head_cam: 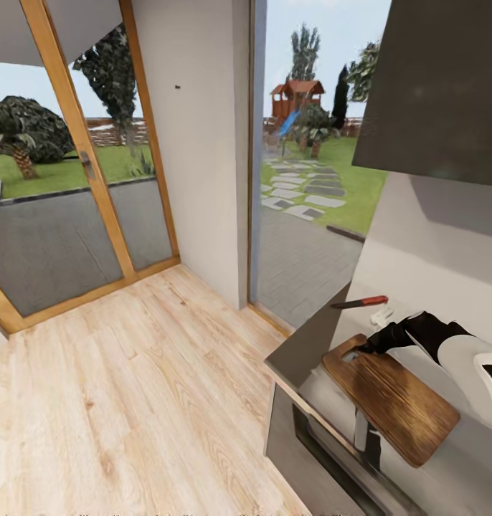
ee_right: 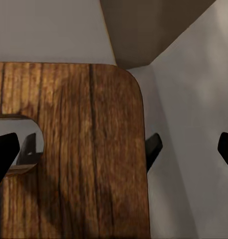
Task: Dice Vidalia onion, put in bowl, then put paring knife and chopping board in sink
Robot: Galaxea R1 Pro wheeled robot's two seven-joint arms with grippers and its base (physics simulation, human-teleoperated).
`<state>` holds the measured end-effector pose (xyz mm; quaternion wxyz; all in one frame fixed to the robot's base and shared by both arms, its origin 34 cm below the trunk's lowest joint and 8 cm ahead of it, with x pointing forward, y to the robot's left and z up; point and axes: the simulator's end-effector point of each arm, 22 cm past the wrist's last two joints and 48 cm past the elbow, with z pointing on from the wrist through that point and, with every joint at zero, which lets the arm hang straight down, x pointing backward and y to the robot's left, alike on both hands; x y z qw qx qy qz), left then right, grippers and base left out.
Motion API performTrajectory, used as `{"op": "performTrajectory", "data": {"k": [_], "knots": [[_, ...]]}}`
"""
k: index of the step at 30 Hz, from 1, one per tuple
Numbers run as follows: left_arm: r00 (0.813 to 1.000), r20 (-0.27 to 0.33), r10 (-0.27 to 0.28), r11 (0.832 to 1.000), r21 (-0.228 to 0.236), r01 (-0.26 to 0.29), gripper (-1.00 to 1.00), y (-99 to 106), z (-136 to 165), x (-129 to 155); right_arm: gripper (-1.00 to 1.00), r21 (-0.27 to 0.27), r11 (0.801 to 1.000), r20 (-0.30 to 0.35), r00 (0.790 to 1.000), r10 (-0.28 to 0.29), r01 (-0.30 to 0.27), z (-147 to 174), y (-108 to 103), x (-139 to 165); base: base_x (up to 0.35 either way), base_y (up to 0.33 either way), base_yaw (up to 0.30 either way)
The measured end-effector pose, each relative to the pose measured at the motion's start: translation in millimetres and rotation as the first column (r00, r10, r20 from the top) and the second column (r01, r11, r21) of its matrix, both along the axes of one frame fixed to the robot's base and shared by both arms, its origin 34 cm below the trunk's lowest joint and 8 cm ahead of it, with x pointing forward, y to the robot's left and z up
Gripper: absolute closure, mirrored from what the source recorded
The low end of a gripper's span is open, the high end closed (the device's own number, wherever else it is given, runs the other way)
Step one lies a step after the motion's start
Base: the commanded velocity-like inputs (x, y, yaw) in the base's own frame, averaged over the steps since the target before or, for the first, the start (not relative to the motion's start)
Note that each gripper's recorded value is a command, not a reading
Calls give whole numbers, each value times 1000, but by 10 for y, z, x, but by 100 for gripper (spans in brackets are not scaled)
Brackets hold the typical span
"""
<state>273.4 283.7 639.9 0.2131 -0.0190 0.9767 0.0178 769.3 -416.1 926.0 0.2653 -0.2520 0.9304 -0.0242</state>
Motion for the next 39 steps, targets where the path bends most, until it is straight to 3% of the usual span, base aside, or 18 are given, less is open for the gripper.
{"op": "performTrajectory", "data": {"k": [26,39], "knots": [[999,-34,0,1000,-1,0,-100,-1,-52,-132,-100,35,999,-22,1000,-19,20,-188,44,-2,0,0,0],[999,-49,0,1000,0,0,-100,-1,-74,-189,-100,21,1000,-23,1000,-10,10,-182,37,70,0,0,0]]}}
